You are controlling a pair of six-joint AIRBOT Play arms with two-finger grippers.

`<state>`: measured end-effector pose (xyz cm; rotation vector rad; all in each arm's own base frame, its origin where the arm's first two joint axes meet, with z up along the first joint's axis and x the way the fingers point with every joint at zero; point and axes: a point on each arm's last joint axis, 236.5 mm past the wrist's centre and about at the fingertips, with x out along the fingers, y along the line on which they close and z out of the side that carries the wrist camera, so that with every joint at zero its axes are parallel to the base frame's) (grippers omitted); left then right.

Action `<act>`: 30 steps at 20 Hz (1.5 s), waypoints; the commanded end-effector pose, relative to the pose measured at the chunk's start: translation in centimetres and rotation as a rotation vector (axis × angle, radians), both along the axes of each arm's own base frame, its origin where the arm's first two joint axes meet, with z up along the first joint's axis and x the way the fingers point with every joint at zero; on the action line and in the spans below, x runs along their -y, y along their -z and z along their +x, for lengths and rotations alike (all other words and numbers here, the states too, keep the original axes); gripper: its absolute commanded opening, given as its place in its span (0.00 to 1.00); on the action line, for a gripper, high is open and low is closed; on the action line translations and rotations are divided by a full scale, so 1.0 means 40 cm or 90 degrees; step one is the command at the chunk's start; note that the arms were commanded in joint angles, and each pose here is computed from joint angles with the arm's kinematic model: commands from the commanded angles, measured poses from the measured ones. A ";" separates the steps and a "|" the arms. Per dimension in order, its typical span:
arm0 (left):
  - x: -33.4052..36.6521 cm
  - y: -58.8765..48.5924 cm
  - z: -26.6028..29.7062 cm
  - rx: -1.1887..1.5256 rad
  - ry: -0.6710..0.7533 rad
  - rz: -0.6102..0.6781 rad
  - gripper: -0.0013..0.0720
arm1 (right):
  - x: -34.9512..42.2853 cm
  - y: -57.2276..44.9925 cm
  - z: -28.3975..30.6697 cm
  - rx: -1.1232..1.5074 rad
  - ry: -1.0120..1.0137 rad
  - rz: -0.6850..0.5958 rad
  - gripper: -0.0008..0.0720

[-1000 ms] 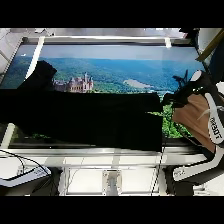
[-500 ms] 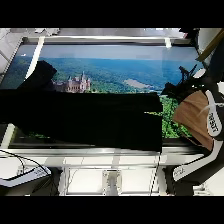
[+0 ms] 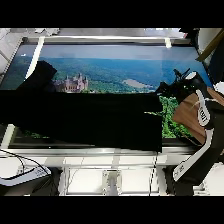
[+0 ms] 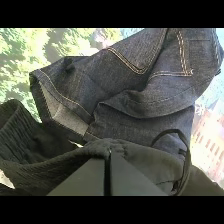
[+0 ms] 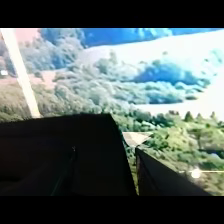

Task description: Fold the clothes and pants, and hang the long-sleeved shirts on hangers.

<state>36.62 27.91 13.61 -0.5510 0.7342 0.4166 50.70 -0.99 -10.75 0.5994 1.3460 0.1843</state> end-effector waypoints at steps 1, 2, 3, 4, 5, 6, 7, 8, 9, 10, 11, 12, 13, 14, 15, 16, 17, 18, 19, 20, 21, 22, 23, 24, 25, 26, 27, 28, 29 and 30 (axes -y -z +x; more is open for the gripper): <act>-0.001 0.012 0.008 -0.003 0.002 -0.004 0.04 | -0.029 0.036 -0.011 -0.026 -0.015 0.006 0.57; 0.001 0.014 0.015 -0.001 0.004 -0.002 0.04 | -0.042 0.037 -0.008 -0.023 -0.021 0.004 0.47; 0.001 0.011 0.026 0.005 0.005 0.004 0.04 | -0.055 0.032 -0.002 -0.017 -0.027 0.003 0.29; 0.002 0.002 0.042 0.016 0.006 0.015 0.04 | -0.065 0.023 0.005 -0.011 -0.033 0.002 0.11; 0.006 -0.008 0.061 0.028 0.009 0.027 0.04 | -0.064 0.009 0.018 -0.001 -0.033 0.001 0.03; 0.012 -0.019 0.083 0.042 0.013 0.041 0.04 | -0.063 -0.015 0.032 0.011 -0.035 0.001 0.03; 0.018 -0.030 0.106 0.053 0.019 0.062 0.04 | -0.057 -0.043 0.047 0.027 -0.037 -0.002 0.03; 0.023 -0.037 0.127 0.057 0.026 0.089 0.04 | -0.042 -0.081 0.071 0.049 -0.030 -0.008 0.03; 0.029 -0.039 0.150 0.054 0.037 0.123 0.04 | -0.032 -0.121 0.097 0.070 -0.017 -0.011 0.03; 0.035 -0.039 0.171 0.051 0.047 0.156 0.03 | -0.021 -0.163 0.124 0.096 -0.006 -0.017 0.03; 0.039 -0.039 0.196 0.050 0.048 0.185 0.03 | -0.008 -0.206 0.151 0.122 0.005 -0.027 0.03; 0.038 -0.043 0.219 0.059 0.035 0.202 0.03 | 0.008 -0.236 0.172 0.139 0.022 -0.040 0.03; 0.034 -0.050 0.240 0.074 0.016 0.212 0.04 | 0.022 -0.252 0.184 0.145 0.037 -0.057 0.03; 0.024 -0.054 0.257 0.088 -0.008 0.219 0.03 | 0.039 -0.253 0.188 0.141 0.056 -0.069 0.03; 0.008 -0.049 0.265 0.097 -0.034 0.216 0.03 | 0.050 -0.245 0.187 0.132 0.068 -0.077 0.03; -0.007 -0.038 0.269 0.100 -0.058 0.208 0.03 | 0.063 -0.233 0.185 0.124 0.076 -0.090 0.03; -0.018 -0.017 0.272 0.094 -0.073 0.200 0.03 | 0.073 -0.222 0.185 0.116 0.090 -0.097 0.03; -0.025 0.002 0.279 0.094 -0.081 0.190 0.03 | 0.077 -0.216 0.192 0.116 0.102 -0.095 0.03; -0.031 0.016 0.290 0.098 -0.084 0.186 0.03 | 0.078 -0.214 0.202 0.122 0.112 -0.092 0.03; -0.024 0.026 0.310 0.107 -0.079 0.185 0.03 | 0.071 -0.214 0.213 0.132 0.115 -0.091 0.03; -0.018 0.036 0.333 0.117 -0.073 0.188 0.04 | 0.062 -0.211 0.223 0.138 0.116 -0.091 0.03; -0.013 0.047 0.355 0.131 -0.076 0.182 0.03 | 0.052 -0.204 0.231 0.143 0.115 -0.093 0.03; -0.011 0.059 0.373 0.145 -0.084 0.171 0.03 | 0.042 -0.195 0.238 0.145 0.114 -0.093 0.03; -0.012 0.070 0.388 0.160 -0.096 0.156 0.03 | 0.035 -0.185 0.242 0.144 0.115 -0.093 0.03; -0.018 0.078 0.397 0.173 -0.110 0.143 0.04 | 0.037 -0.176 0.249 0.143 0.128 -0.093 0.03; -0.022 0.081 0.404 0.184 -0.120 0.135 0.03 | 0.043 -0.171 0.260 0.144 0.155 -0.087 0.03; -0.026 0.072 0.410 0.200 -0.126 0.134 0.03 | 0.054 -0.174 0.276 0.155 0.179 -0.088 0.03; -0.030 0.055 0.416 0.220 -0.129 0.137 0.03 | 0.063 -0.184 0.295 0.174 0.198 -0.087 0.03; -0.033 0.035 0.422 0.240 -0.131 0.144 0.04 | 0.072 -0.197 0.315 0.195 0.218 -0.085 0.03; -0.035 0.021 0.426 0.254 -0.132 0.149 0.03 | 0.080 -0.209 0.331 0.213 0.235 -0.083 0.03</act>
